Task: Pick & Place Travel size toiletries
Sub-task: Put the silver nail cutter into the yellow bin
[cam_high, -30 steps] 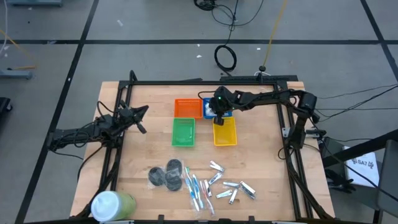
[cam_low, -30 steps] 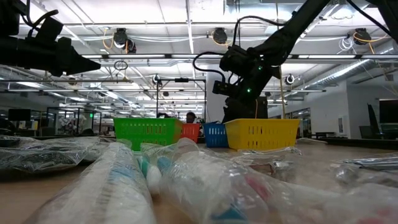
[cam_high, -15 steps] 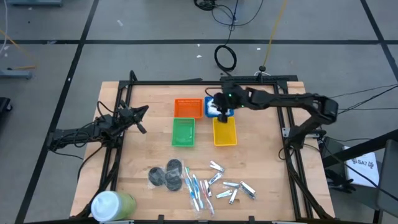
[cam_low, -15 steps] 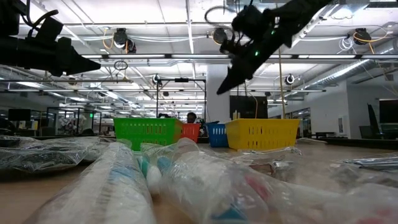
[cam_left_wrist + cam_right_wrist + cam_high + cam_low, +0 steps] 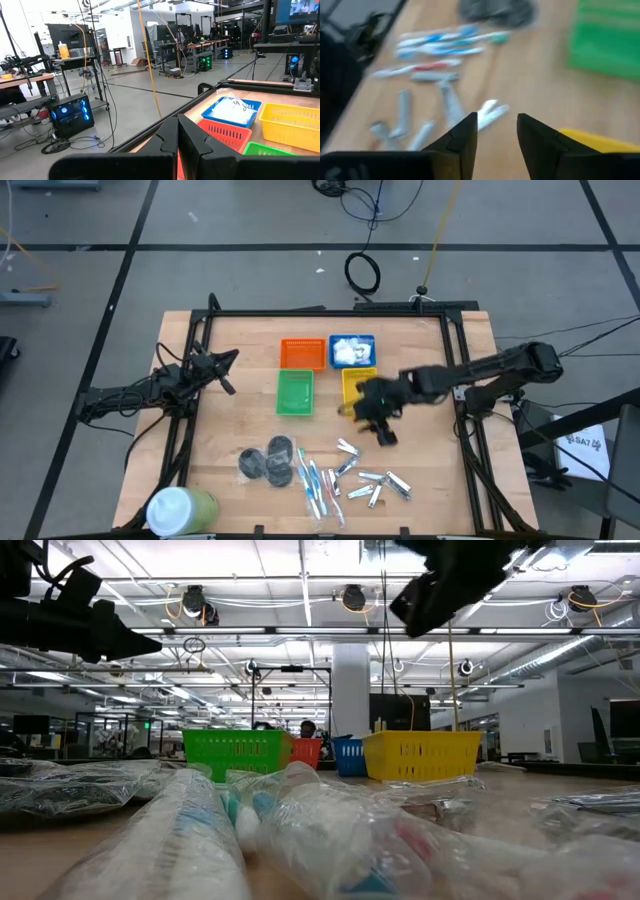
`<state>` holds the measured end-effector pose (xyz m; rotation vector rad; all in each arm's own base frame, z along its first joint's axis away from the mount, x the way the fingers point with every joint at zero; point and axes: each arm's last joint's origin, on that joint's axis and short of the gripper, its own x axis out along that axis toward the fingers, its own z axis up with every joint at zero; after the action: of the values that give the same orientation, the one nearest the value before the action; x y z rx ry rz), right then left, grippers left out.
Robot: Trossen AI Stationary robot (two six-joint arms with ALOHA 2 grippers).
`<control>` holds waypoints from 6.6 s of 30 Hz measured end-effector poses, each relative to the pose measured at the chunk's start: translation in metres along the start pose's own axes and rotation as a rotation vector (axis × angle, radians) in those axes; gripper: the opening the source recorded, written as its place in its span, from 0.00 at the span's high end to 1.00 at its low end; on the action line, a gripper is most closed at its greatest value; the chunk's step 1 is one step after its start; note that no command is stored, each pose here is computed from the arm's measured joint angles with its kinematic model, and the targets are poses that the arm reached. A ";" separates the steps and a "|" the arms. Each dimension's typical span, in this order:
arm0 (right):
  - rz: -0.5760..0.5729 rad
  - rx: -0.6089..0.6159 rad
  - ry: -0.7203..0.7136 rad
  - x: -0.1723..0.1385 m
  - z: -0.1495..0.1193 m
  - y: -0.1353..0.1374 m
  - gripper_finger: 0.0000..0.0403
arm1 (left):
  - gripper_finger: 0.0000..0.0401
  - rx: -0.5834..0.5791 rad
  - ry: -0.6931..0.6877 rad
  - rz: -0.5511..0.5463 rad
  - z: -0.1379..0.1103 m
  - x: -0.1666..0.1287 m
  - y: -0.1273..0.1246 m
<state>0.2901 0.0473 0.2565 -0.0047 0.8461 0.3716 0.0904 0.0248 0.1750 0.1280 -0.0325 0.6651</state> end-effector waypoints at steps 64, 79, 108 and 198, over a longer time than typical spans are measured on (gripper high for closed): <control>-0.373 0.388 0.450 0.086 -0.104 0.176 0.58 | 1.00 0.000 0.000 0.000 0.000 0.000 0.000; -0.325 0.346 0.398 0.092 -0.084 0.150 0.58 | 1.00 0.000 0.000 0.000 0.000 0.000 0.000; -0.294 0.540 0.388 0.091 -0.127 0.130 0.58 | 1.00 0.000 0.000 0.000 0.000 0.000 0.000; -0.199 0.362 -0.324 0.000 -0.042 0.012 0.60 | 1.00 0.000 0.000 -0.001 0.000 0.000 0.000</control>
<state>0.2551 0.0525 0.2304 0.2985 0.5754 0.0249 0.0904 0.0248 0.1750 0.1280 -0.0326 0.6645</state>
